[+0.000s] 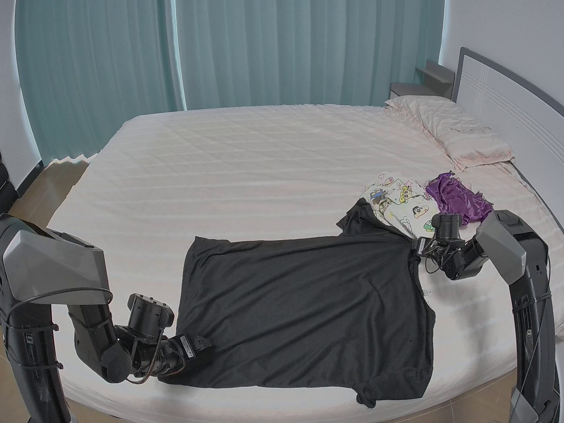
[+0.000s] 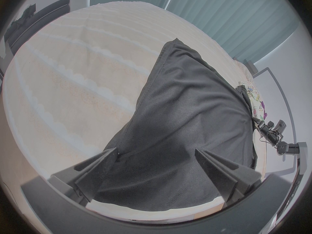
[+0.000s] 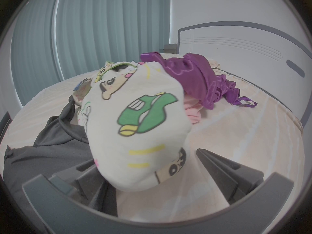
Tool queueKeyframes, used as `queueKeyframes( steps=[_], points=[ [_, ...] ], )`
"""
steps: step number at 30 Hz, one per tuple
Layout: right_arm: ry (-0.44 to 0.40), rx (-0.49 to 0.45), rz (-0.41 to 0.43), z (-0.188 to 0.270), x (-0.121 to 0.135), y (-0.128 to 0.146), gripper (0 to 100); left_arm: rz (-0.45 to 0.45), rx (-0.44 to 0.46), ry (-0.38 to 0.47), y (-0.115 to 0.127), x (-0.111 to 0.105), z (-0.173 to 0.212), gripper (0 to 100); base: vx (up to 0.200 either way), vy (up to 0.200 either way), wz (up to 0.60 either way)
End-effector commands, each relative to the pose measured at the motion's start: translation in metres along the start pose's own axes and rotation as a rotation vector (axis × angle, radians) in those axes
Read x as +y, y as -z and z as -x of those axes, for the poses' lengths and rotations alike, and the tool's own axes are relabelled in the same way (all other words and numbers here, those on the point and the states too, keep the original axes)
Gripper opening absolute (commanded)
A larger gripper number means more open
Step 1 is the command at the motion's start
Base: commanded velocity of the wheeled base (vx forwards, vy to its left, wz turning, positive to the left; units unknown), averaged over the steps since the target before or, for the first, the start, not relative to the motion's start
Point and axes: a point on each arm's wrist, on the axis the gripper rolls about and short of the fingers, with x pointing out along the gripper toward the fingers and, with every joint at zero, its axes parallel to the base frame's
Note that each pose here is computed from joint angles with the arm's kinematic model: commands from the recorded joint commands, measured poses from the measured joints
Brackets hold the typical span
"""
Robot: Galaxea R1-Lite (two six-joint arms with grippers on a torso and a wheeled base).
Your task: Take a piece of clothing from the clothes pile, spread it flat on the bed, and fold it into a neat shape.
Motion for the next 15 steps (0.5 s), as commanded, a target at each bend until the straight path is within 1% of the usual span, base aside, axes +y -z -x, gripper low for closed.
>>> queueKeyframes(
  steps=[1,3,4,5,6,8,10,11,15],
  points=[
    [0.023,-0.006,-0.028,-0.003,-0.012,-0.003,100,0.002,0.001,-0.001,0.0,0.0,0.0,100,0.0,0.0,0.0],
    [0.021,-0.012,-0.049,-0.002,-0.013,-0.007,100,0.003,0.001,-0.001,0.0,0.0,0.0,100,0.0,0.0,0.0],
    [0.009,-0.026,-0.089,0.004,-0.013,-0.017,100,0.003,0.001,0.001,0.0,0.0,0.0,100,0.0,0.0,0.0],
    [-0.006,-0.029,-0.106,0.008,-0.011,-0.021,100,0.006,0.0,0.0,0.0,0.0,0.0,100,0.0,0.0,0.0],
    [-0.062,-0.021,-0.143,0.018,-0.008,-0.028,100,0.008,-0.003,0.003,-0.001,0.0,0.0,100,0.0,0.0,0.0],
    [-0.15,0.015,-0.167,0.037,-0.004,-0.034,100,0.01,-0.009,0.011,-0.001,-0.001,0.0,100,0.0,0.0,0.0],
    [-0.189,0.046,-0.165,0.05,-0.005,-0.033,100,0.012,-0.013,0.015,-0.001,0.0,0.001,100,0.0,0.0,0.0],
    [-0.198,0.061,-0.163,0.056,-0.006,-0.031,100,0.012,-0.015,0.018,-0.001,0.0,0.002,100,0.0,0.0,0.0],
    [-0.187,0.088,-0.169,0.07,-0.014,-0.028,100,0.011,-0.036,0.038,0.0,0.001,0.006,100,0.0,0.0,0.0]
  ],
)
